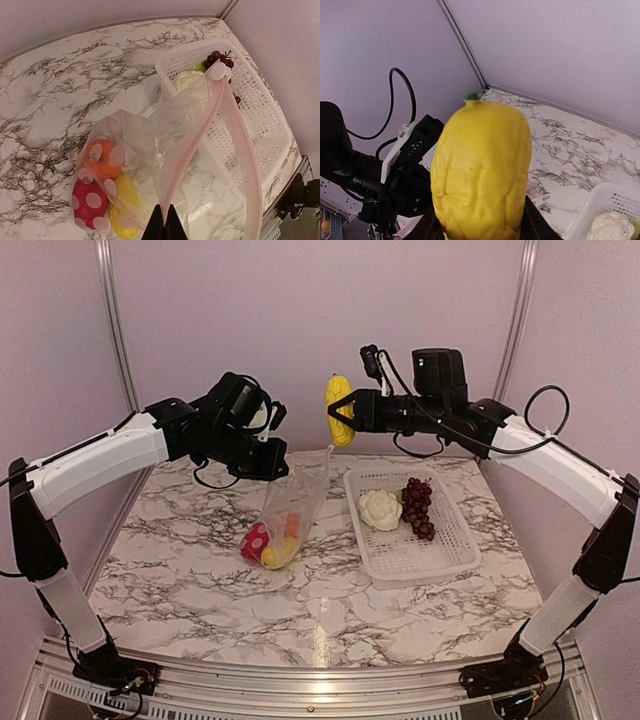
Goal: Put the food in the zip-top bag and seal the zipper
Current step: Place the fake fruit in the zipper food storage bag.
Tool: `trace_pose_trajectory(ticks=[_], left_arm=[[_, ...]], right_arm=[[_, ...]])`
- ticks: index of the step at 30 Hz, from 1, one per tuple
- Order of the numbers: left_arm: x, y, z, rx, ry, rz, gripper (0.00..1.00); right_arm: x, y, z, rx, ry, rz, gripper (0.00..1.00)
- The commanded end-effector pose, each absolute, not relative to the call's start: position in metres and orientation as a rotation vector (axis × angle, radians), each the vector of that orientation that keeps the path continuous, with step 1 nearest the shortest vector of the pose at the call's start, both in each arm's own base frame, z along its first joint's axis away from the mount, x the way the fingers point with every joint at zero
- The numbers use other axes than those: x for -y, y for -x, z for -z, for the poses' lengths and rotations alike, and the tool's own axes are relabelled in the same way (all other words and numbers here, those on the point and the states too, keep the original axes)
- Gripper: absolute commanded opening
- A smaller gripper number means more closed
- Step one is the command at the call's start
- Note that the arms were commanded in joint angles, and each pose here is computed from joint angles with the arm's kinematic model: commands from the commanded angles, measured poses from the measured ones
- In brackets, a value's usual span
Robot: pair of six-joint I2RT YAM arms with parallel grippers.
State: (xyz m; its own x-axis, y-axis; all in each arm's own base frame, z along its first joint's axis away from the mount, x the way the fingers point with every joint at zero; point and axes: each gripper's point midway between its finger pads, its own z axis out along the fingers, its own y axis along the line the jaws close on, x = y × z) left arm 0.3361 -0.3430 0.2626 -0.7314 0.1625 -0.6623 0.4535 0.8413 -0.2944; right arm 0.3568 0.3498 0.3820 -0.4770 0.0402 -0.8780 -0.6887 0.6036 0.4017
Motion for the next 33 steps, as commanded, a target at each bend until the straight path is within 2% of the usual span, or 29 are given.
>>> trace_pose_trajectory(ticks=[1,8,18,29,33], left_arm=[[0.349,-0.341,-0.27,-2.361,-0.419,0.646,0.0],[0.347,-0.348,-0.279,-2.368,-0.302,0.764,0.0],[0.336,-0.359,-0.27,-2.407,-0.171,0.867,0.0],[0.332,-0.366,-0.264,-2.421,-0.132,0.885,0.0],[0.33,-0.367,-0.264,-2.421,-0.124,0.888,0.0]], right_arm=[[-0.375,-0.356,-0.389,-1.796,0.52,-1.077,0.28],[-0.395,-0.354,-0.378,-1.753,0.545,-1.155,0.3],[-0.413,-0.36,-0.343,-1.8,0.601,-1.121,0.36],[-0.429,-0.379,-0.319,-1.852,0.622,-1.08,0.43],[-0.423,-0.385,-0.32,-1.856,0.594,-1.035,0.59]])
